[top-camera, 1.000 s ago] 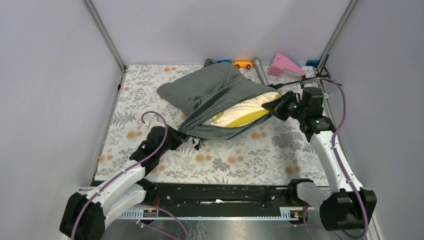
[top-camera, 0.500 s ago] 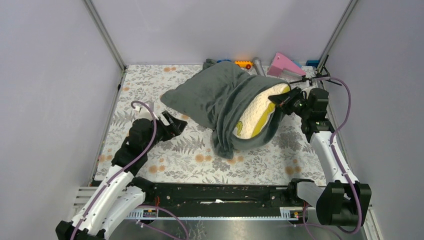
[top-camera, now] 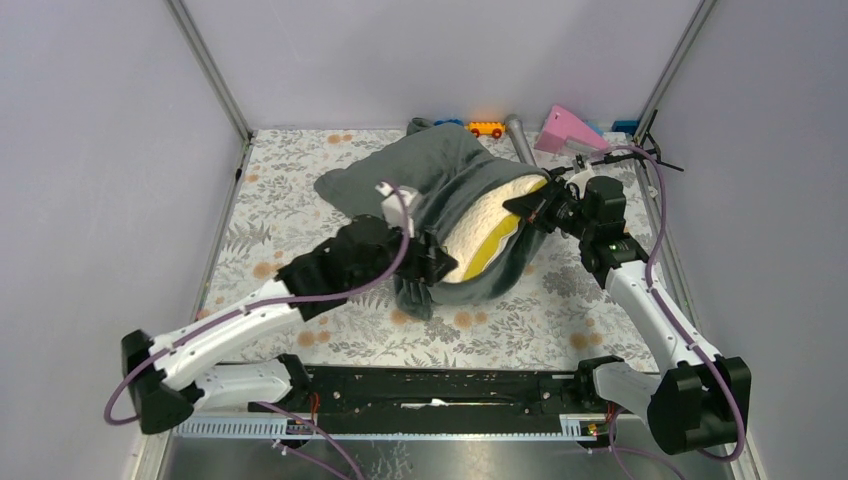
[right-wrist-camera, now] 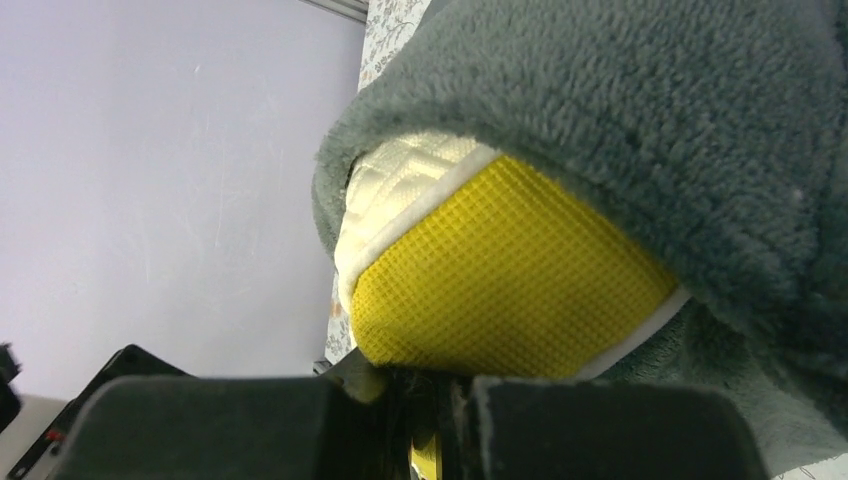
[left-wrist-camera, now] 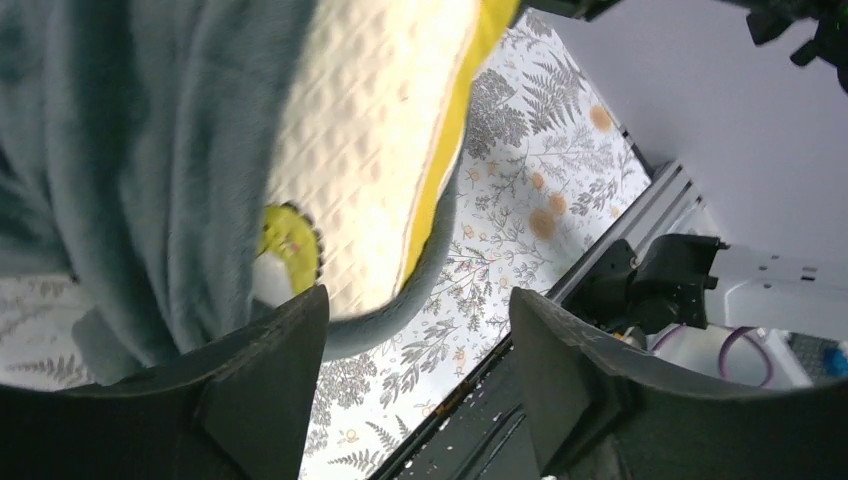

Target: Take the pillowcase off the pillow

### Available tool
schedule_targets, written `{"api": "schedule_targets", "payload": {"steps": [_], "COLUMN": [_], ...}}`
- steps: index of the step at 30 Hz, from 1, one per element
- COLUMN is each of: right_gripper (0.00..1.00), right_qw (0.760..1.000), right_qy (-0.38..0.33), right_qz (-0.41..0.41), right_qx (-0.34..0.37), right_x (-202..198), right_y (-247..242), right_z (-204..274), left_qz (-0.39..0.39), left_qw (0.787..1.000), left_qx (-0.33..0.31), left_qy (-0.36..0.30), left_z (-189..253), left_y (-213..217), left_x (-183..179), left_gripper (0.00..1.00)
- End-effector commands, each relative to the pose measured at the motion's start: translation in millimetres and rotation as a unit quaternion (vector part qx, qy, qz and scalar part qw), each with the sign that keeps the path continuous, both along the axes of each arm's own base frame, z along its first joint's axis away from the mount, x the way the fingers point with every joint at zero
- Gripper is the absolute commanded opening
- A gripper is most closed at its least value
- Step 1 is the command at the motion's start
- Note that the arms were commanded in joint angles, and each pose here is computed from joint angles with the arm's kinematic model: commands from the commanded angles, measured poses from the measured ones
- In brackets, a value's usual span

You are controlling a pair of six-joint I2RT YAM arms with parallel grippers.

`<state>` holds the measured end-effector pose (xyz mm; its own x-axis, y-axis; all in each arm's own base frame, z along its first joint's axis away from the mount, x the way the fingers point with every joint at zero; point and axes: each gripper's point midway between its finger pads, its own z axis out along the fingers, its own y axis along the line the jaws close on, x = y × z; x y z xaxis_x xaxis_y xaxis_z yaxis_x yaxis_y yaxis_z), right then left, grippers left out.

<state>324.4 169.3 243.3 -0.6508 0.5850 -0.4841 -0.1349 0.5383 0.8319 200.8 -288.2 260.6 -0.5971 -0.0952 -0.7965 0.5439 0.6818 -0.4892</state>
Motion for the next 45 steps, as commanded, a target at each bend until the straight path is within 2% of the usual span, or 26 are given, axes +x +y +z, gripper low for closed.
{"api": "schedule_targets", "payload": {"steps": [1,3,5,7,9,12,19,21,24,27,34,39,45], "right_gripper": [0.0,0.0,0.0,0.0,0.0,0.0,0.0,0.0,0.0,0.0,0.0,0.0,0.0], "right_qw": [0.997,0.997,0.997,0.997,0.997,0.997,0.996,0.997,0.997,0.996,0.996,0.995,0.99], "right_qy": [-0.074,-0.075,-0.076,-0.077,-0.078,-0.078,-0.08,-0.079,-0.08,-0.086,-0.087,-0.09,-0.127], "right_qz": [0.014,0.014,0.014,0.014,0.014,0.015,0.015,0.012,0.001,-0.005,-0.007,-0.02,-0.064], "right_qx": [0.007,0.008,0.009,0.01,0.012,0.014,0.021,0.019,0.011,0.011,0.028,0.035,0.015], "right_x": [6.2,5.9,5.5,5.5,5.6,5.9,4.5,5.0,8.2,11.5,17.6,24.4,31.8], "right_y": [9.1,9.1,9.2,9.5,9.7,10.4,10.9,9.9,6.9,5.9,8.4,6.3,-10.6], "right_z": [45.7,46.9,48.0,48.7,49.5,49.9,53.0,53.6,57.3,63.7,75.6,91.1,129.5], "left_qz": [-0.024,-0.032,-0.023,-0.009,-0.018,-0.043,-0.028,-0.051,-0.105,-0.128,-0.095,-0.06,-0.012], "left_qw": [0.997,0.996,0.993,0.991,0.99,0.988,0.981,0.98,0.976,0.971,0.956,0.935,0.929], "left_qx": [0.024,0.051,0.087,0.116,0.13,0.145,0.19,0.193,0.187,0.194,0.26,0.326,0.344], "left_qy": [-0.065,-0.07,-0.074,-0.067,-0.057,-0.037,-0.012,0.003,0.027,0.051,0.097,0.13,0.139], "left_z": [26.5,15.0,0.6,-13.3,-25.1,-45.1,-106.7,-120.3,-139.7,-163.4,-228.9,-271.9,-288.6], "left_y": [-30.5,-43.3,-50.6,-53.5,-58.6,-67.8,-63.1,-66.4,-70.5,-63.1,-24.9,-6.4,13.1], "left_x": [4.4,0.7,0.8,3.5,2.2,-3.2,3.3,-4.7,-25.8,-41.2,-50.5,-47.0,-41.6], "left_gripper": [0.72,0.75,0.73,0.6,0.54,0.54,0.54,0.47,0.25,0.17,0.16,0.16,0.18]}}
